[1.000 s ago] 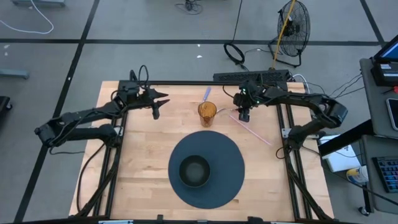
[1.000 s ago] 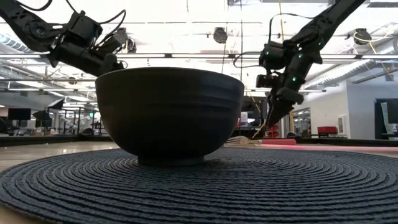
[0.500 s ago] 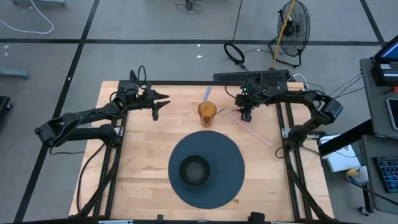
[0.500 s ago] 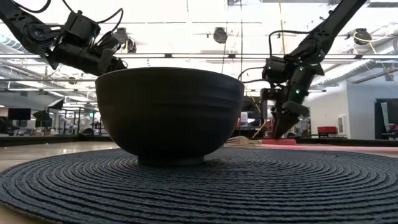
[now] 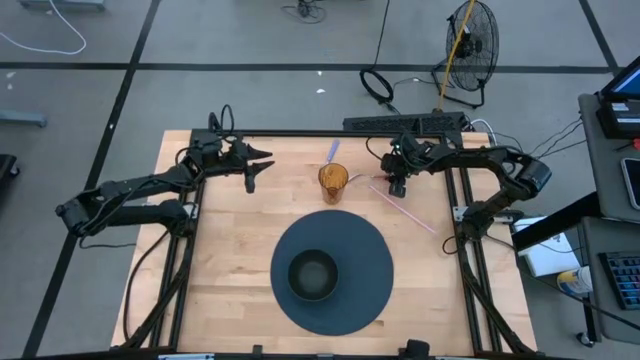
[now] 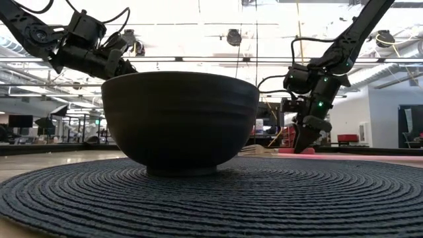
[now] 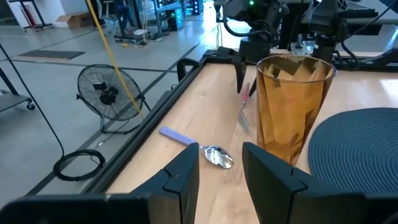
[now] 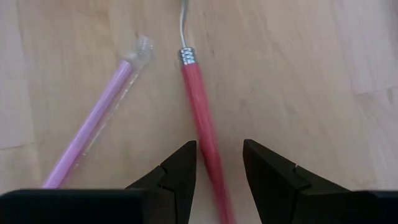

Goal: Pick & Place Utensil
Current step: Put the pink fork into the black bowl

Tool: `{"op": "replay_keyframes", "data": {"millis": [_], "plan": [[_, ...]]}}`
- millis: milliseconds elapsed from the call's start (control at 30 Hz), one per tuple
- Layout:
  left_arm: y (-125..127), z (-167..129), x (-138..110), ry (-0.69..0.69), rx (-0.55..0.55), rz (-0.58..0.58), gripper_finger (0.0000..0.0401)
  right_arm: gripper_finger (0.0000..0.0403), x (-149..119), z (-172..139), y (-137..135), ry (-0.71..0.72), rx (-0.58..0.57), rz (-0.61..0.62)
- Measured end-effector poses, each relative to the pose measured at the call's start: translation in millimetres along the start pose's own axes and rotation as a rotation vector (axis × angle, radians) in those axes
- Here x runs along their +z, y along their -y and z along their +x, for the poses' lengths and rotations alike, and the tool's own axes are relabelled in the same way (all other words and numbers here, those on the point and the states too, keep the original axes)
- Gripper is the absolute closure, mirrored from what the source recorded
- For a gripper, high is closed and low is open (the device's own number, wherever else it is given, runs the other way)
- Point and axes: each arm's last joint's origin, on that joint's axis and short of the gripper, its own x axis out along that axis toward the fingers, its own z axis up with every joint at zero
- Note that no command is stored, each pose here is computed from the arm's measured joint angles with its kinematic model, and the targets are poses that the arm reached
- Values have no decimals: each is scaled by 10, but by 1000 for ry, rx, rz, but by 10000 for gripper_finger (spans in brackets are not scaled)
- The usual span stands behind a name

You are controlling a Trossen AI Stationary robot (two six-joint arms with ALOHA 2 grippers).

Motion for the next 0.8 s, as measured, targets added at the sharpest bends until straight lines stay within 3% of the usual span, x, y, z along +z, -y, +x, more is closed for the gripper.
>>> {"op": "replay_keyframes", "data": {"millis": [167, 500, 800], "plan": [[0, 0, 0, 0, 0, -2, 272, 284, 8, 0, 5, 8, -4, 10], [0, 0, -1, -1, 0, -3, 272, 360, -15, 0, -13, -15, 14, 26], [21, 8, 2, -1, -10, 0, 272, 351, -72, -6, -46, -74, 40, 66]]}}
